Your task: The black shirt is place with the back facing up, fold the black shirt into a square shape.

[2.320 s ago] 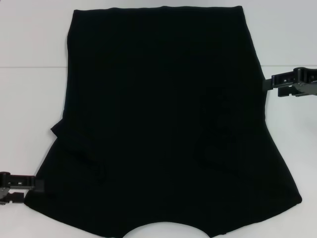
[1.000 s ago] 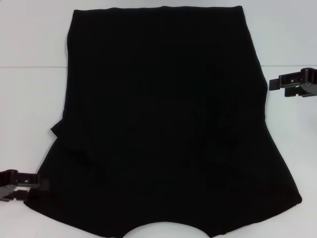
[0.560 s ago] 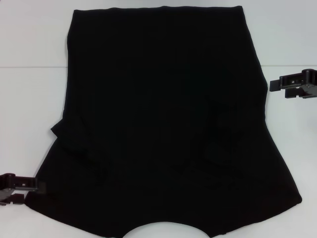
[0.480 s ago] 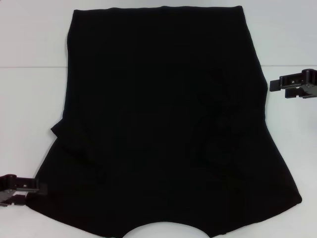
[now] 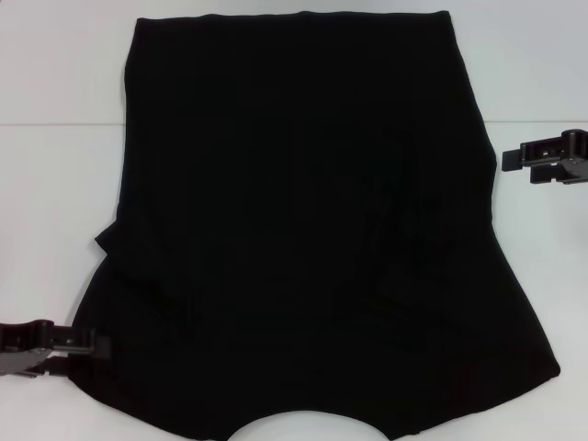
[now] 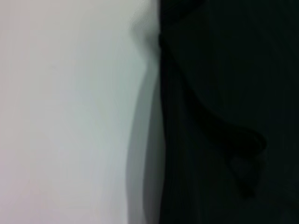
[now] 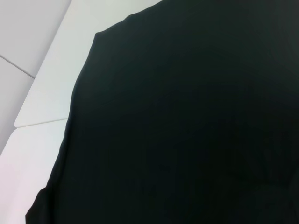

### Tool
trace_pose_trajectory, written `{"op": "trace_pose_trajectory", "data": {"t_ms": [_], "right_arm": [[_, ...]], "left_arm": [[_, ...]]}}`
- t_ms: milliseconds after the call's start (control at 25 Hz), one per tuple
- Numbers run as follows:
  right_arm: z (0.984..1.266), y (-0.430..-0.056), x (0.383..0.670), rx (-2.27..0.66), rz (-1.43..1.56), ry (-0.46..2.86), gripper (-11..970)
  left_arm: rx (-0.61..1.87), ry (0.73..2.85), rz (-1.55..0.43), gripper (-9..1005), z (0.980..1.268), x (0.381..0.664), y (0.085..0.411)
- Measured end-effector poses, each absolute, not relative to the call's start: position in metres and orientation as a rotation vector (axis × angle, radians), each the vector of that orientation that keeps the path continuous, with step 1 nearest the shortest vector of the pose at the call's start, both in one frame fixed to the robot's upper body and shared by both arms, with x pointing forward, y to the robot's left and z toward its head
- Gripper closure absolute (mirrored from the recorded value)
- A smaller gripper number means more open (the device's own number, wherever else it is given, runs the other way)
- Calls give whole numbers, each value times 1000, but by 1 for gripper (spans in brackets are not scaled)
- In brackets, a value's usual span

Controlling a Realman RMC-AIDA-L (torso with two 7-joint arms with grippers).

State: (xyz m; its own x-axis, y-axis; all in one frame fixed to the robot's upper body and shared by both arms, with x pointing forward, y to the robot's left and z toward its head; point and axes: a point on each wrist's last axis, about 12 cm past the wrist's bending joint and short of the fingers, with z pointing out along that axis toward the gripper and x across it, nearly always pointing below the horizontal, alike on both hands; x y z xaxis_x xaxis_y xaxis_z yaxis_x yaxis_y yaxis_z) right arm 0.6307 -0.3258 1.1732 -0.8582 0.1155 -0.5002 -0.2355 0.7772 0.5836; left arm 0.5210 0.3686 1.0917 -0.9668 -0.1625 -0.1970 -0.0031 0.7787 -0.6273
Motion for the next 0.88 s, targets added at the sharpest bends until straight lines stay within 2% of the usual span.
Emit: {"op": "trace_pose_trajectory", "data": {"t_ms": [320,880], "right_arm": [[1171,-328,628,-88,898,2451,299],[1170,-329,627,-94,904,2453,301]], "left_arm": [[-98,2723,-988,155,1089,530,357],[-133,2703,-936,157,1090,538,358]]}}
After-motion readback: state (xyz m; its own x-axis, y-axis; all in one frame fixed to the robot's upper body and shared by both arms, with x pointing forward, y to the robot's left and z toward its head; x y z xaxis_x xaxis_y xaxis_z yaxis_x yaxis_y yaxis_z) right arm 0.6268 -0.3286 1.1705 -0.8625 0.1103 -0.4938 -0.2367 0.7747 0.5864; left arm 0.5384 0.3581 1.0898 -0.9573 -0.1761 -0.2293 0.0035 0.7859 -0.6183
